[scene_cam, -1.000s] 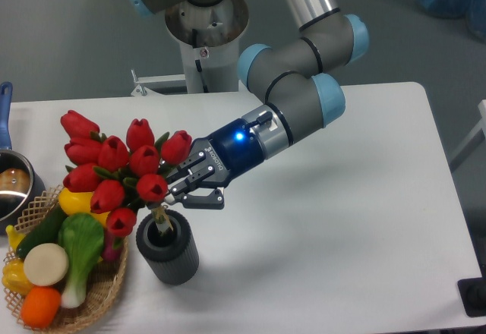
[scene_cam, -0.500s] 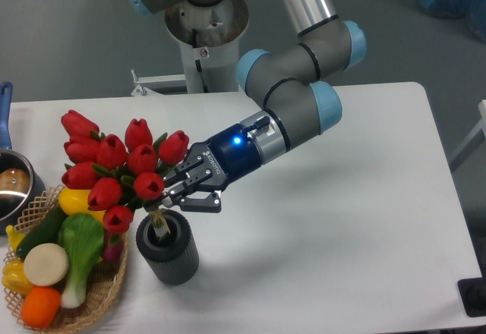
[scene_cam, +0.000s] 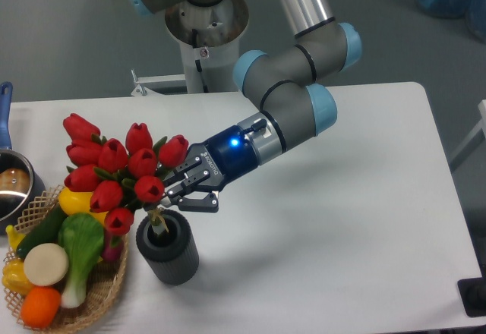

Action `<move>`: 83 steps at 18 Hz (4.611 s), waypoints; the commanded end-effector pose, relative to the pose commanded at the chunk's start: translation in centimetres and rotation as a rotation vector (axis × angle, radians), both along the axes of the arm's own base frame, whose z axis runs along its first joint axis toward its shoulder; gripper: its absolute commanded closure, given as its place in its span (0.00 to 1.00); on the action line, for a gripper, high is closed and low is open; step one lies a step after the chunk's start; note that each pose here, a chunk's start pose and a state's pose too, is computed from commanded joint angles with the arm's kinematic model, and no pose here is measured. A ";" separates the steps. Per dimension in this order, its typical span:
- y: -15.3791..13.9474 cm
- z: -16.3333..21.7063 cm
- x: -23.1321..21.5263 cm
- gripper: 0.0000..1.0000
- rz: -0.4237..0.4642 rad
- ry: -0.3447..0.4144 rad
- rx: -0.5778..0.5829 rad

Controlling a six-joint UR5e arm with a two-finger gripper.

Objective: Insert the flowers into the vase
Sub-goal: 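Push the tulip stems further down into the vase, then open the gripper to release the tulip stems in the vase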

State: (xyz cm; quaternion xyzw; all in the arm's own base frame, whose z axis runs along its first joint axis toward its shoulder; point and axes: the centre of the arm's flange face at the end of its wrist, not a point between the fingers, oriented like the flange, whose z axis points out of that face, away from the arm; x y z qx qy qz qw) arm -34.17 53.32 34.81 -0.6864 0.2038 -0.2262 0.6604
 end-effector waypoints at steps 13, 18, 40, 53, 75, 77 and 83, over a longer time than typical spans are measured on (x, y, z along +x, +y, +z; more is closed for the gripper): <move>0.3 -2.7 -0.1 0.77 -0.001 -0.025 -0.033; 0.3 -3.7 -0.1 0.77 -0.002 -0.015 -0.026; -0.1 -7.1 -0.1 0.77 -0.001 0.007 -0.013; 0.0 -8.1 -0.4 0.76 0.002 0.024 -0.031; -0.2 -9.7 0.0 0.73 -0.002 0.048 -0.015; -0.4 -10.1 0.0 0.73 -0.002 0.063 -0.005; -0.9 -10.8 -0.2 0.73 0.005 0.089 0.026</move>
